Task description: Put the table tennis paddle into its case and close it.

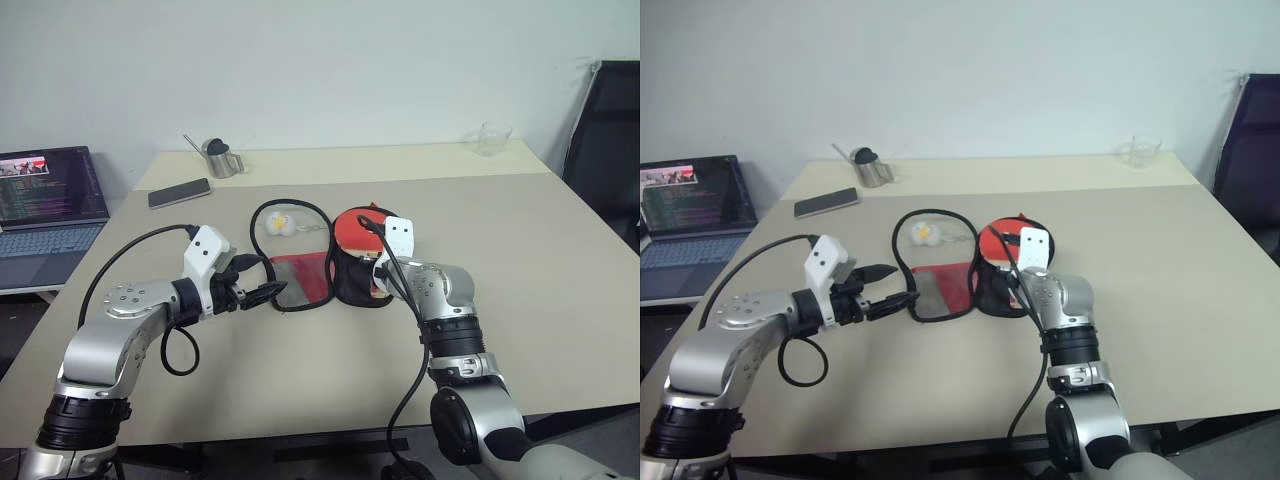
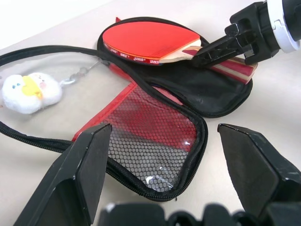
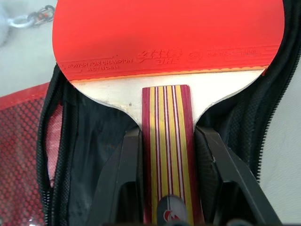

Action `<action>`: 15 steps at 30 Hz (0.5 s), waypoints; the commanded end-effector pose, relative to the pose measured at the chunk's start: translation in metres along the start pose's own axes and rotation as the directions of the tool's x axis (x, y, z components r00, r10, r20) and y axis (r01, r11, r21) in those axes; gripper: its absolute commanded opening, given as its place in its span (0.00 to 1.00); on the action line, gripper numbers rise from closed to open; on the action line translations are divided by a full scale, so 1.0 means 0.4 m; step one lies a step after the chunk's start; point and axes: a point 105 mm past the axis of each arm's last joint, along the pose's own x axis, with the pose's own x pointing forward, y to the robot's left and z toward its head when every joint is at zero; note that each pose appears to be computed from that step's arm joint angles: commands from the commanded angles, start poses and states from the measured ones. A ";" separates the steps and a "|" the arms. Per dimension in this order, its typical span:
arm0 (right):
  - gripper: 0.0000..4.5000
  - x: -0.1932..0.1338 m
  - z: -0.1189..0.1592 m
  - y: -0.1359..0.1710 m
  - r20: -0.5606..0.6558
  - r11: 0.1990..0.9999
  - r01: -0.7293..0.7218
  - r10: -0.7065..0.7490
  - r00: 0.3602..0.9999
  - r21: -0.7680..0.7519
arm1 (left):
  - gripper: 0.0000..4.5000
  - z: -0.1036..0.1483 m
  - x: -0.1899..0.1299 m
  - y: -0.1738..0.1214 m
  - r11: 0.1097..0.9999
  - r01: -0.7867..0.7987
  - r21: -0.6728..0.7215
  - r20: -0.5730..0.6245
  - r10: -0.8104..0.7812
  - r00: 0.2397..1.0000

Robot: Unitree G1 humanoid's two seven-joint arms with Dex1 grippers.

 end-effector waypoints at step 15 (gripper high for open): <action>0.25 0.012 -0.086 0.133 -0.090 0.974 -0.160 0.176 0.980 0.162 | 0.88 0.052 -0.008 -0.008 0.999 0.004 0.050 0.053 -0.007 0.999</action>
